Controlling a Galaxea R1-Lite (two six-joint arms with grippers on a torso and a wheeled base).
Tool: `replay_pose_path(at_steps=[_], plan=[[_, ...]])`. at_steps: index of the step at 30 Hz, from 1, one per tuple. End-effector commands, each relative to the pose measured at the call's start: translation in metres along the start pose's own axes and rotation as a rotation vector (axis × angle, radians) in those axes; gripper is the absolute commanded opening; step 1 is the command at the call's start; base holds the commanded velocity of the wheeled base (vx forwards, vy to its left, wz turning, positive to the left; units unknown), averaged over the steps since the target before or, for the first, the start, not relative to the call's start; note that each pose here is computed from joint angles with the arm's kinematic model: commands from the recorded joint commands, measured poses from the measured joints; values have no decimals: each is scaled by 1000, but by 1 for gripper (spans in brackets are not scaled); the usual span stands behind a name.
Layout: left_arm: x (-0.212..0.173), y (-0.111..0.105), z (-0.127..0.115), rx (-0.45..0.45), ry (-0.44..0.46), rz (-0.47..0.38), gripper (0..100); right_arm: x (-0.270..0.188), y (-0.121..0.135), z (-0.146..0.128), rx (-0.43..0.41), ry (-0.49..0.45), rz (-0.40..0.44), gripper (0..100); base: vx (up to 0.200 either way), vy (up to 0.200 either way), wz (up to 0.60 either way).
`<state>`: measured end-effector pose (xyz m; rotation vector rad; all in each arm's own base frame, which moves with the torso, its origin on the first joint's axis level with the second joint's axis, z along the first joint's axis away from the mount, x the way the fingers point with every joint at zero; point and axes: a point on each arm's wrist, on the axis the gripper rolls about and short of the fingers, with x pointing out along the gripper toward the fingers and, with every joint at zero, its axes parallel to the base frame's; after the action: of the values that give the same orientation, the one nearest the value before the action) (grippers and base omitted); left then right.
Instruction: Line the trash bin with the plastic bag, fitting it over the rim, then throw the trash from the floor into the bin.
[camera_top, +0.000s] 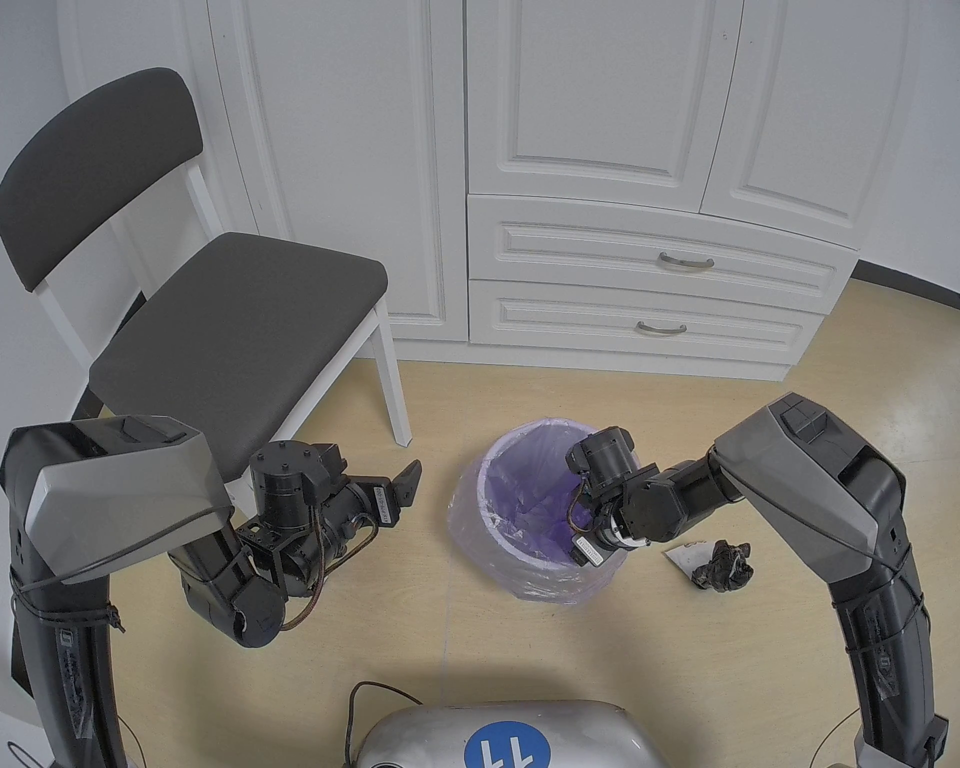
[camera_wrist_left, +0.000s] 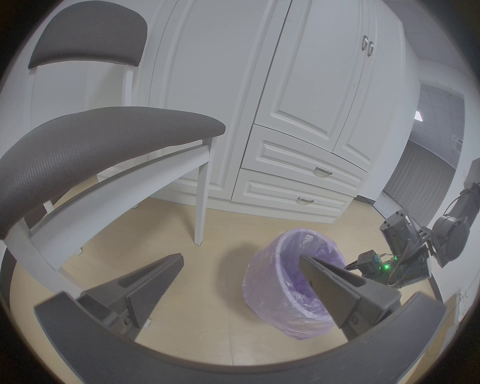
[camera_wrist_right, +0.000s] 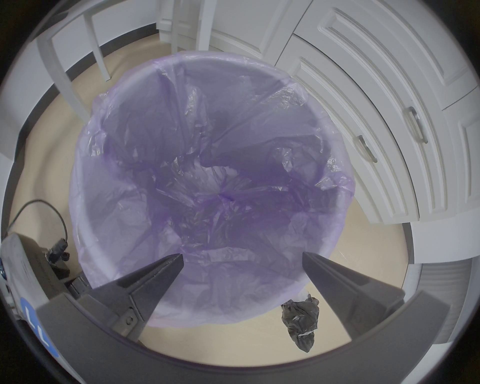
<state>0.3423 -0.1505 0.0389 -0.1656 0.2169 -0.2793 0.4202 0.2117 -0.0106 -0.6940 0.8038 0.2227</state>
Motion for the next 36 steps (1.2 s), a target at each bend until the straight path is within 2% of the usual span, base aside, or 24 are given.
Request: replay_pose_path(at_steps=[1, 8, 22, 30, 36], plan=[[-5, -5, 3, 3, -4, -17, 100, -17, -1, -5, -21, -57, -17, 100, 0, 0, 0], [-5, -4, 1, 6, 2, -15, 100, -20, 0, -9, -12, -111, -35, 100, 0, 0, 0], [-4, -4, -3, 11, 13, -14, 100, -33, 16, -41, -63, -113, -7, 100, 0, 0, 0], [-4, -4, -3, 13, 14, -14, 100, -43, 18, -37, -54, -220, -38, 100, 0, 0, 0], [-3, -4, -5, 13, 19, -13, 100, -48, 21, -50, -77, -189, -24, 100, 0, 0, 0]])
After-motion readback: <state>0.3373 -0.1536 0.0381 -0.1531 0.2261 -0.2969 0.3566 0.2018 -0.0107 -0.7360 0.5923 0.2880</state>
